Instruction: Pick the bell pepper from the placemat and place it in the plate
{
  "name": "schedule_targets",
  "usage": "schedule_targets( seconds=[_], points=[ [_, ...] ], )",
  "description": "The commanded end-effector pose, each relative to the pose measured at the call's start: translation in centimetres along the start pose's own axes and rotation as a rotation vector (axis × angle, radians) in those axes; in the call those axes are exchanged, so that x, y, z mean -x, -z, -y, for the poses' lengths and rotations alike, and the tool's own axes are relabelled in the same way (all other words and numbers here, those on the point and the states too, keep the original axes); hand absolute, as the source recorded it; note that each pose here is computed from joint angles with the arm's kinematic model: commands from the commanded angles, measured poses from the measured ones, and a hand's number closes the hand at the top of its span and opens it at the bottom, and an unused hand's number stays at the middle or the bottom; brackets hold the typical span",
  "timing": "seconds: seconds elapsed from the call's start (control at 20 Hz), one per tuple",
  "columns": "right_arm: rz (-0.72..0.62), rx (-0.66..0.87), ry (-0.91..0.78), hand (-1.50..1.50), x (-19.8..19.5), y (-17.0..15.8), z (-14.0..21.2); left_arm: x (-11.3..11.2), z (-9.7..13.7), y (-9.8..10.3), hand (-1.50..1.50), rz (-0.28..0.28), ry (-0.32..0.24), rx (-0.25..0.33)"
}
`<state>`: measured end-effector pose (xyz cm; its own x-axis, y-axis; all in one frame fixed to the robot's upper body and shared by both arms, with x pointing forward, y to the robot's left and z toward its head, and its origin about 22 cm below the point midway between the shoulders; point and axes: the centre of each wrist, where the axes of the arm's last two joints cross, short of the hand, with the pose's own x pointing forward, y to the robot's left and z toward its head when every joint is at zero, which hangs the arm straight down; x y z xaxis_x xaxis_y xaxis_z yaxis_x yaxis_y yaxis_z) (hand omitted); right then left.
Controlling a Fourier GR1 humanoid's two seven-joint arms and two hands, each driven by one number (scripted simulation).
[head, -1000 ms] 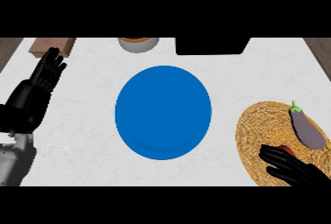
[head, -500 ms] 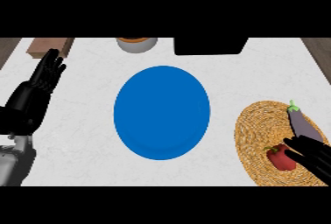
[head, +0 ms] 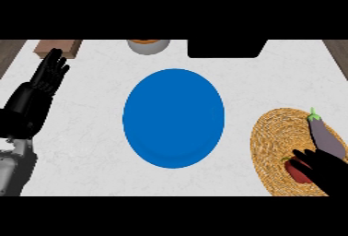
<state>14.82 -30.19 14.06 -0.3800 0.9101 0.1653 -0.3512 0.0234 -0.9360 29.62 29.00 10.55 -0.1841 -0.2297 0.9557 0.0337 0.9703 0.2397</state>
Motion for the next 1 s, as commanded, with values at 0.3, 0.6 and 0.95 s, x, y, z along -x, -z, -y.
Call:
schedule_targets(
  seconds=[0.3,0.6,0.95],
  points=[
    [-0.172,-0.025,-0.103,-1.50,0.8,3.8,-2.1,-0.5,0.9,-0.1,0.00,0.008,-0.013,0.009],
    [-0.202,-0.058,-0.079,-1.50,2.2,4.5,-3.3,-1.0,0.5,-0.1,0.00,-0.004,-0.003,-0.008],
    [-0.202,-0.119,-0.094,-1.50,3.3,7.6,-5.7,-0.8,1.7,-1.0,0.00,0.023,-0.010,0.007]
  ],
)
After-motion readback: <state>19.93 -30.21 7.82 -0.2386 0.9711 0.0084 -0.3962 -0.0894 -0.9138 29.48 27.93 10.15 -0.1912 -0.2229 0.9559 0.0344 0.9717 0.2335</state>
